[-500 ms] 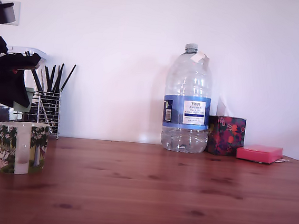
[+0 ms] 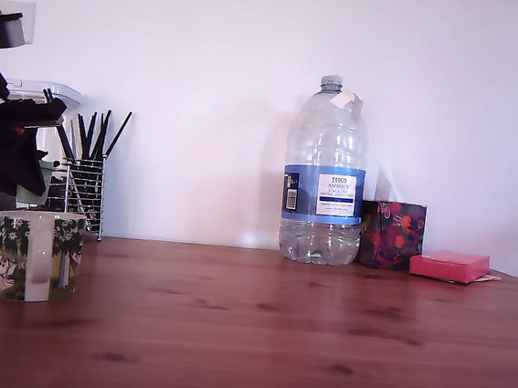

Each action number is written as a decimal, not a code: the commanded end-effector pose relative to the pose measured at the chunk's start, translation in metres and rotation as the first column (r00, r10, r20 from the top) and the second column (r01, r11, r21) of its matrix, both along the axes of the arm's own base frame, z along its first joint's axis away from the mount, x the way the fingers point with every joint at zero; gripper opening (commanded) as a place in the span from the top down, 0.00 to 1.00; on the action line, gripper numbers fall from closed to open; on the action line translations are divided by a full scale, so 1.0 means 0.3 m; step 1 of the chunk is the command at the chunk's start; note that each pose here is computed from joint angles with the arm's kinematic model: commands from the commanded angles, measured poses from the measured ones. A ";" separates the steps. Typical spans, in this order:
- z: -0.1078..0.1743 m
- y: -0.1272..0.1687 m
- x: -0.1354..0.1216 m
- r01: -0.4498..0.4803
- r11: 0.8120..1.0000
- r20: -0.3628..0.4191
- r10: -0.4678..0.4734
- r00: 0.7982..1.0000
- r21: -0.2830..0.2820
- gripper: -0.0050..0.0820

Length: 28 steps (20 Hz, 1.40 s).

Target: Pick up the coffee capsules from the table one by one and drop them inside the nearest coffee cup

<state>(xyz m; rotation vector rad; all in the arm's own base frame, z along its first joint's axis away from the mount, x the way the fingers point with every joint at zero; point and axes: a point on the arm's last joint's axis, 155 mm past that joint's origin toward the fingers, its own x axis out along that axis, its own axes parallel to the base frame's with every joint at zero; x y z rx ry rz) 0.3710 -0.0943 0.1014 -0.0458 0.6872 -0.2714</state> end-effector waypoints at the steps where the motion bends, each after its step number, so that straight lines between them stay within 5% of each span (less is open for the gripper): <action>1: -0.028 -0.002 -0.006 0.003 1.000 -0.021 -0.003 1.000 -0.003 0.32; 10: 0.003 -0.005 0.011 0.004 1.000 0.018 -0.004 1.000 -0.010 0.33; 12: 0.027 -0.004 0.010 0.004 1.000 0.037 -0.003 0.999 -0.013 0.53; 15: 0.110 -0.003 0.004 0.007 1.000 0.104 -0.004 0.995 -0.023 0.98; 21: 0.279 0.011 -0.068 0.035 0.999 0.259 -0.034 0.965 -0.001 0.96; 28: 0.344 0.040 -0.220 0.039 0.999 0.454 -0.020 0.891 -0.033 0.96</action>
